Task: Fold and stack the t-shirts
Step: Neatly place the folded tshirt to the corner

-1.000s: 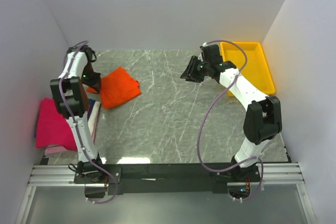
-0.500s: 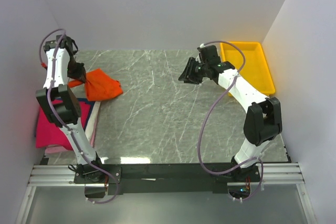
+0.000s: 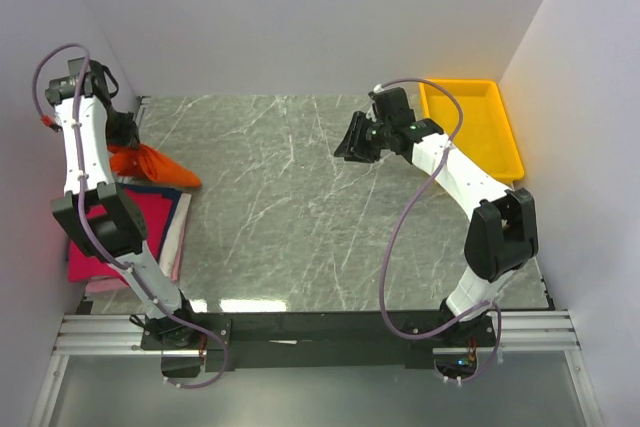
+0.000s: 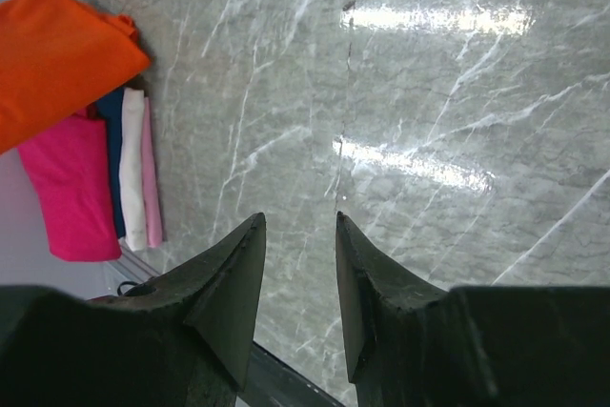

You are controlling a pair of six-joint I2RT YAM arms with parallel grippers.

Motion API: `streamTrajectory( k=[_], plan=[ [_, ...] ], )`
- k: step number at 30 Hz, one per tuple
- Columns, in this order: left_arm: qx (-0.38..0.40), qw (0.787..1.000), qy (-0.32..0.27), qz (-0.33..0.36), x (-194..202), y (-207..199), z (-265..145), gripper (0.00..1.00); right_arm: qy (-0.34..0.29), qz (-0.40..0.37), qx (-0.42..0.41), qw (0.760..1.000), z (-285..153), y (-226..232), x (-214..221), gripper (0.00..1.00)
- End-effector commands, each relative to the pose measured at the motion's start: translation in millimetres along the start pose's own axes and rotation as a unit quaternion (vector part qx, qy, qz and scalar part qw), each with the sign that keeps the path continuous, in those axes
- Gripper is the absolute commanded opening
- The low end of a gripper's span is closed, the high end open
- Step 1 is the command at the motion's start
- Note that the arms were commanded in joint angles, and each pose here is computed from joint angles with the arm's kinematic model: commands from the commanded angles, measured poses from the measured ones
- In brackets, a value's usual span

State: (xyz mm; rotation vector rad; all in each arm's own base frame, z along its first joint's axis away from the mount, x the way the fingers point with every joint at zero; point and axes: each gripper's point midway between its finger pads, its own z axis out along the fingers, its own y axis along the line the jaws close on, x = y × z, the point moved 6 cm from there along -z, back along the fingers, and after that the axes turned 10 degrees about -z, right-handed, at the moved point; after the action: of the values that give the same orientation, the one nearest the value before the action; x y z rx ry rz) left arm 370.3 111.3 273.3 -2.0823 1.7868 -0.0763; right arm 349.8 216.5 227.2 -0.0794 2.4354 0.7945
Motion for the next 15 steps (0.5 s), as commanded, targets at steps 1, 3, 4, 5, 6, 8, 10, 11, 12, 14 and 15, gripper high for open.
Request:
streamTrajectory(
  k=[1,3,4,5,6,8,10,11,12,14,15],
  plan=[
    [0.018,1.0,-0.003,-0.002,-13,15,-30,0.01,-0.042,-0.016,-0.015,0.999,-26,22,-15,0.43],
    [0.025,1.0,-0.004,-0.001,-19,19,-37,0.01,-0.045,-0.017,-0.015,0.999,-29,24,-15,0.43],
    [0.027,1.0,-0.003,0.001,-20,21,-38,0.01,-0.044,-0.017,-0.016,0.999,-29,26,-13,0.43],
    [0.033,0.999,-0.005,0.002,-23,24,-44,0.01,-0.046,-0.018,-0.017,0.999,-31,27,-13,0.43],
    [0.036,0.999,-0.005,0.001,-27,26,-47,0.01,-0.045,-0.02,-0.018,0.999,-31,30,-11,0.43],
    [0.047,0.999,-0.008,0.006,-32,29,-55,0.0,-0.049,-0.021,-0.019,0.998,-35,33,-10,0.43],
    [0.054,0.998,-0.006,0.013,-33,31,-60,0.0,-0.053,-0.023,-0.021,0.998,-39,37,-8,0.43],
    [0.059,0.998,-0.007,0.019,-36,33,-63,0.0,-0.053,-0.023,-0.022,0.998,-40,38,-6,0.43],
    [0.062,0.998,-0.005,0.022,-36,34,-65,0.0,-0.055,-0.024,-0.021,0.998,-40,39,-6,0.43],
    [0.068,0.997,-0.009,0.024,-40,40,-71,0.0,-0.056,-0.025,-0.023,0.998,-44,42,-3,0.43],
    [0.066,0.997,-0.008,0.023,-41,43,-71,0.0,-0.057,-0.026,-0.023,0.998,-45,43,-1,0.43]
  ],
)
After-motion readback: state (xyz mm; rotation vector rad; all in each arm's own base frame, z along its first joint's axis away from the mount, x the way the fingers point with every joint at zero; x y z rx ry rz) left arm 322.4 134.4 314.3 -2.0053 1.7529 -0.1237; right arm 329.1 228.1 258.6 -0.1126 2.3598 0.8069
